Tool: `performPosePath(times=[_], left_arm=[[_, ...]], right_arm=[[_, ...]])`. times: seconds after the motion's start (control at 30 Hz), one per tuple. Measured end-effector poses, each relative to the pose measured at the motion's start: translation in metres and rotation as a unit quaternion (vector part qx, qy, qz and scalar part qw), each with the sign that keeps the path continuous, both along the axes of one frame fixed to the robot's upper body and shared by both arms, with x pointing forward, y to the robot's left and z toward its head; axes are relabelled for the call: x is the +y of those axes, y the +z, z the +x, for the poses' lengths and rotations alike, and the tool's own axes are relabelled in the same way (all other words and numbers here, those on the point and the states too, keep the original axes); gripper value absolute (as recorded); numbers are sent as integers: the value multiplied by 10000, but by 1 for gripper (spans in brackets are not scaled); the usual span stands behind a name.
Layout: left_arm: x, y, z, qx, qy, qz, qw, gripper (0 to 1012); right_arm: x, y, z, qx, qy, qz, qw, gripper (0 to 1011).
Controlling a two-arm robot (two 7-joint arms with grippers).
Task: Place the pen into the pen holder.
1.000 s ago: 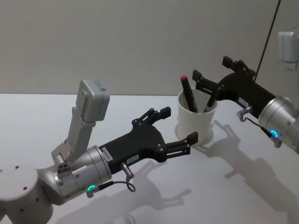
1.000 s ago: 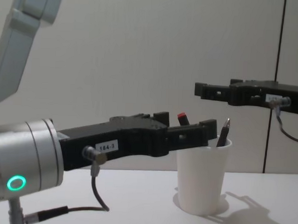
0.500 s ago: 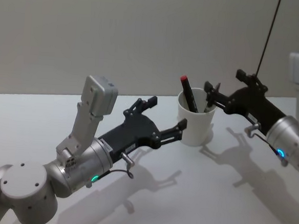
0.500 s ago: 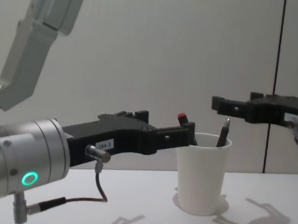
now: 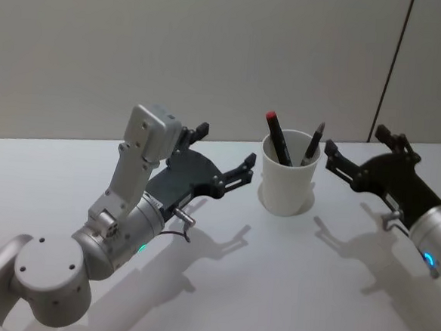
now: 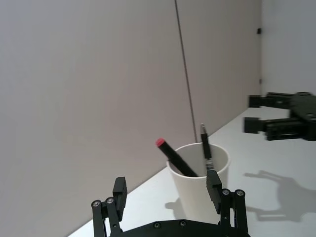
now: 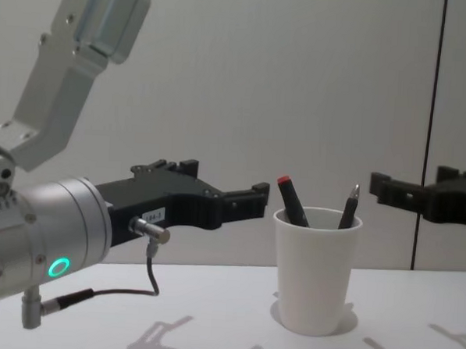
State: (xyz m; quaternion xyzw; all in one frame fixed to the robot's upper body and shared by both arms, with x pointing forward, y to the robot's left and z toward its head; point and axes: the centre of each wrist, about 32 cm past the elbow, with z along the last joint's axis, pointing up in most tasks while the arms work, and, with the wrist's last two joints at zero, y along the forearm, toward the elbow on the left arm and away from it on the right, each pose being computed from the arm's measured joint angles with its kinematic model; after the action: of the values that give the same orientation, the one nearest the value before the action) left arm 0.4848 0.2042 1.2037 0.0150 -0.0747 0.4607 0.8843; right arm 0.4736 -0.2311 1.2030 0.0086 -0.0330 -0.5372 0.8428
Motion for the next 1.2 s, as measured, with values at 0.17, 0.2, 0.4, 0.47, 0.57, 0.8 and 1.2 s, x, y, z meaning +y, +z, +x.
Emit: performPosePath(times=[0.17,0.2,0.4,0.47,0.57,0.8,1.2], left_arm=[[-20,1,23,-126,264,106,9995,1001],[-23,2,28,-154,320,127,9993,1001],[-46,4,54,-326,639,246,9971,1001],[-52,4,61,-376,726,281,9963,1001],[-57,5,68,-419,797,307,9955,1001],[-60,5,72,-443,837,321,9950,1001],[-60,5,72,-441,838,319,9950,1001]], right_arm=[[-24,-56,-113,-18,-178,15,9998,1002],[-31,-72,-148,-26,-234,18,9997,1001],[-52,-117,-249,-45,-395,29,9992,1001],[-58,-129,-276,-46,-436,33,9990,1001],[-61,-136,-292,-47,-462,33,9989,1001],[-63,-141,-302,-47,-477,34,9988,1002],[-60,-141,-303,-46,-474,35,9989,1001]])
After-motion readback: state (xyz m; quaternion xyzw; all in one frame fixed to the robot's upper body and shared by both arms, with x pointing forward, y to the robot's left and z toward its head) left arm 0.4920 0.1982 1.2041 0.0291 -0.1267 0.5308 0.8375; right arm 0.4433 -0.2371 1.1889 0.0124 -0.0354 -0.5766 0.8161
